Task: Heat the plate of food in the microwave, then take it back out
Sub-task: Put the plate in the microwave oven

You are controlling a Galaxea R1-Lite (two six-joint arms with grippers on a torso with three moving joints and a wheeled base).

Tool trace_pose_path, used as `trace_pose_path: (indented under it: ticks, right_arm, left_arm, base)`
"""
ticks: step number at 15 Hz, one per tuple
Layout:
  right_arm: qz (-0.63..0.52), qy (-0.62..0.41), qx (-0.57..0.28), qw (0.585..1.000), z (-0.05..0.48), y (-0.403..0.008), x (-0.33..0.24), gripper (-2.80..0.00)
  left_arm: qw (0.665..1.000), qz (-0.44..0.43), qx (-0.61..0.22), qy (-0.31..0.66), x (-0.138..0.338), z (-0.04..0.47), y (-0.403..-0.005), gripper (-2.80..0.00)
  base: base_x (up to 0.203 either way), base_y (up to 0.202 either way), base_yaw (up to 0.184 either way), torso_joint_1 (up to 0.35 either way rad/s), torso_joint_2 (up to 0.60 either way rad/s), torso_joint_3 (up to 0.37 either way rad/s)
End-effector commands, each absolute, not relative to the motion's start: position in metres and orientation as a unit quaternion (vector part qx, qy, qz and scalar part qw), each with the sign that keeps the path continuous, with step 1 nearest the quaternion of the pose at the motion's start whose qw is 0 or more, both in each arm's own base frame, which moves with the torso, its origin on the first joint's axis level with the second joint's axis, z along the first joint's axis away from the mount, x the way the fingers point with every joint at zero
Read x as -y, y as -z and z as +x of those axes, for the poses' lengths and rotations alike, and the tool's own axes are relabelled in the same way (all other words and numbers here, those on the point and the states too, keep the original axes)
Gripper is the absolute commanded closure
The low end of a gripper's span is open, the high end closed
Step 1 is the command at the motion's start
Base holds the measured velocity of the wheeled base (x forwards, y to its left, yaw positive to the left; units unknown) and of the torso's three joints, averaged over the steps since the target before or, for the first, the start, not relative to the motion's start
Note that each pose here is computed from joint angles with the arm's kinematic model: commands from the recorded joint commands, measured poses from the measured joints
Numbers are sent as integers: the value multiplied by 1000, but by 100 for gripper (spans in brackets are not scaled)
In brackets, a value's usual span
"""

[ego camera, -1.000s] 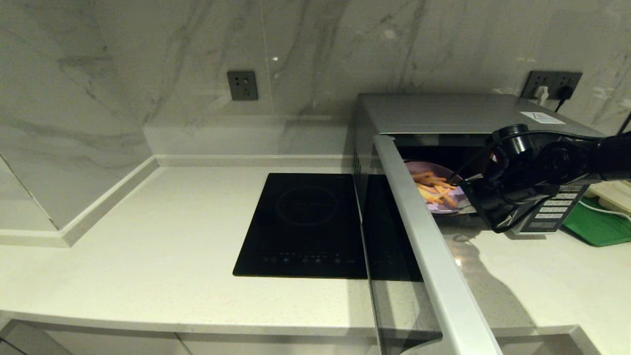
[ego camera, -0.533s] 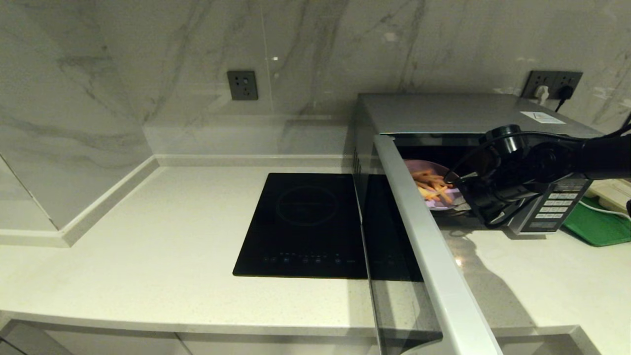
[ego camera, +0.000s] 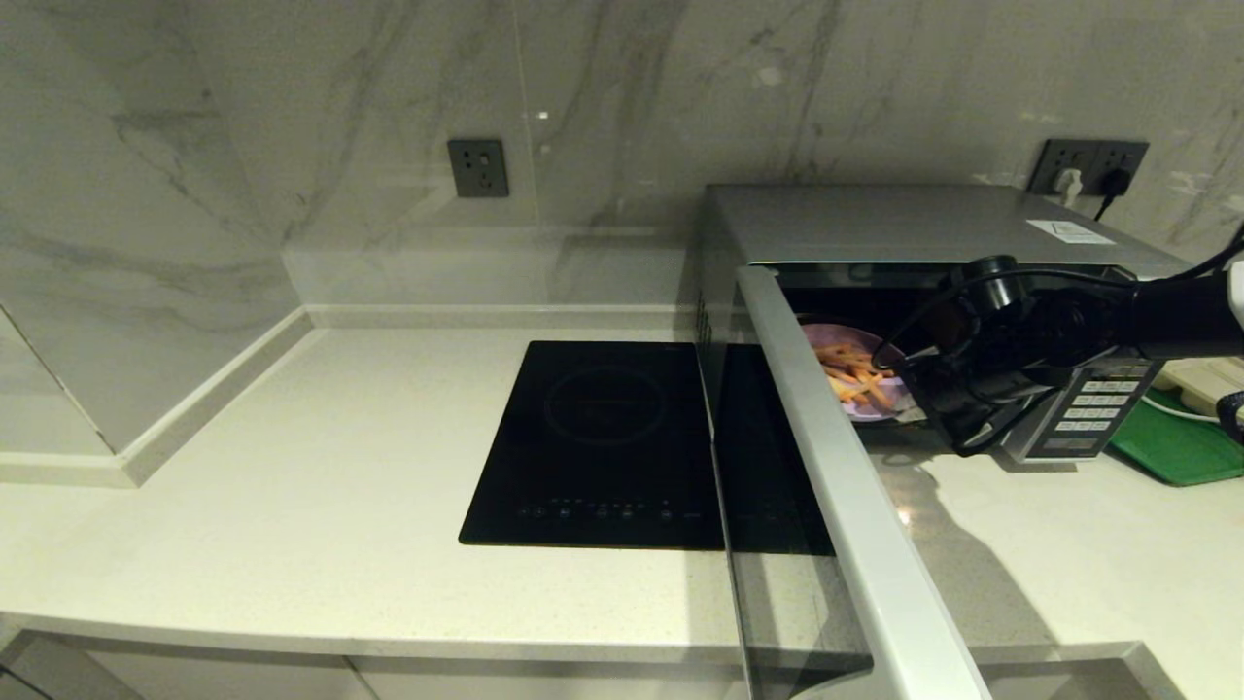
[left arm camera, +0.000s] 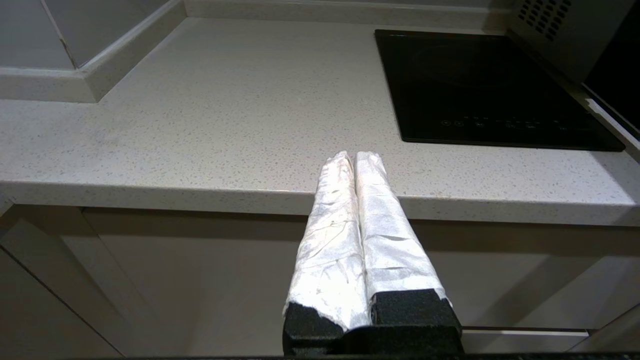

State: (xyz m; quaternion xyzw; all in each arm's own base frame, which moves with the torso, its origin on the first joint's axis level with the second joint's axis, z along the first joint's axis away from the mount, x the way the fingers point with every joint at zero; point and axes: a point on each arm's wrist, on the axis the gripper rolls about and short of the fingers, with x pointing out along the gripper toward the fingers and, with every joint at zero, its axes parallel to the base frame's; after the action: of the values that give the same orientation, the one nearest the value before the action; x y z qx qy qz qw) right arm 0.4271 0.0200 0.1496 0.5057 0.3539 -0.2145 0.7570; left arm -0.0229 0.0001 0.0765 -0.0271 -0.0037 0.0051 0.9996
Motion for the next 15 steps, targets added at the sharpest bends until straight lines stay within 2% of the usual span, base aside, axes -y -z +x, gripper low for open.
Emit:
trace_pose_path:
  ticks: [1,15]
  right_arm:
    - [508,217,-355,754,427,-148,-20,0]
    - [507,222,-351,756,431,-146,-17,0]
  left_arm:
    - [1000,-27,4,-5,0,-23,-77,0]
    - [1000,-28,4,-5,0,-23,-77,0]
  base:
    - [0,0,0,0,0,0]
    - [0,0,0,0,0,0]
